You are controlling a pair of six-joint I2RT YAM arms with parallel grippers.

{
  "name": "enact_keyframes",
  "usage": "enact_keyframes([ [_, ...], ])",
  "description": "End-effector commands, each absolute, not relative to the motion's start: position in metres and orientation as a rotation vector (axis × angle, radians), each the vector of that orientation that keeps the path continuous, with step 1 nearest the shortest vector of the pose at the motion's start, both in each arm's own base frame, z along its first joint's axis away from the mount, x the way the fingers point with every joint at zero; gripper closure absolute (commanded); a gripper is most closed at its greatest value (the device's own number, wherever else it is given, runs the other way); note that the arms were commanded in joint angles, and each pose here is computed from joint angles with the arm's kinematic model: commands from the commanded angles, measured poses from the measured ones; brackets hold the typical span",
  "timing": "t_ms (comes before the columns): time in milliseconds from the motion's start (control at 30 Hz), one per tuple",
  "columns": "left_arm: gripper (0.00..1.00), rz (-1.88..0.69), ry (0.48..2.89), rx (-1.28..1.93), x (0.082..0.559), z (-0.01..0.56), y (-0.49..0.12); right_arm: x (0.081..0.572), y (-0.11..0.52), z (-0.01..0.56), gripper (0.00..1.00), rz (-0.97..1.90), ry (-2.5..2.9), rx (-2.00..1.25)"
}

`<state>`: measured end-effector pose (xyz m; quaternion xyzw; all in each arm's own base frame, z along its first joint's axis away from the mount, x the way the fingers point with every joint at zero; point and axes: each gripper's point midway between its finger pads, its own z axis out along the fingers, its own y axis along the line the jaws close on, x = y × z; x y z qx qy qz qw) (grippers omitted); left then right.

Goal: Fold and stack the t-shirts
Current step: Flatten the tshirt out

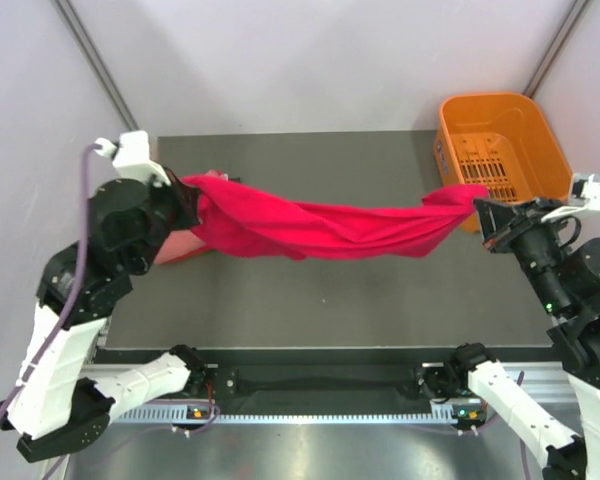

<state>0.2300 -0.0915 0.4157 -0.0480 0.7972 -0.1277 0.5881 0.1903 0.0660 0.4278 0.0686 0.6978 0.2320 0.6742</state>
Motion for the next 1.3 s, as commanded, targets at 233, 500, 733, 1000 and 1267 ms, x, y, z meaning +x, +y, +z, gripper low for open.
enact_keyframes([
  [233,1.0,-0.357,1.66,-0.09,0.223,0.49,-0.084,0.191,0.064,0.5,1.0,0.532,1.395,0.13],
  [500,1.0,-0.48,1.721,-0.132,0.197,0.425,-0.084,0.171,0.091,0.426,1.0,0.695,1.549,0.062],
  [733,1.0,-0.473,1.843,-0.118,0.242,0.377,-0.127,0.227,0.088,0.369,1.0,0.567,1.706,0.199],
  [1000,0.92,-0.181,1.985,-0.183,0.399,0.328,-0.159,0.381,0.08,0.355,0.0,0.399,1.854,0.37],
  [1267,0.02,-0.196,2.089,-0.225,0.454,0.279,-0.171,0.348,0.087,0.274,0.02,0.413,2.016,0.268],
])
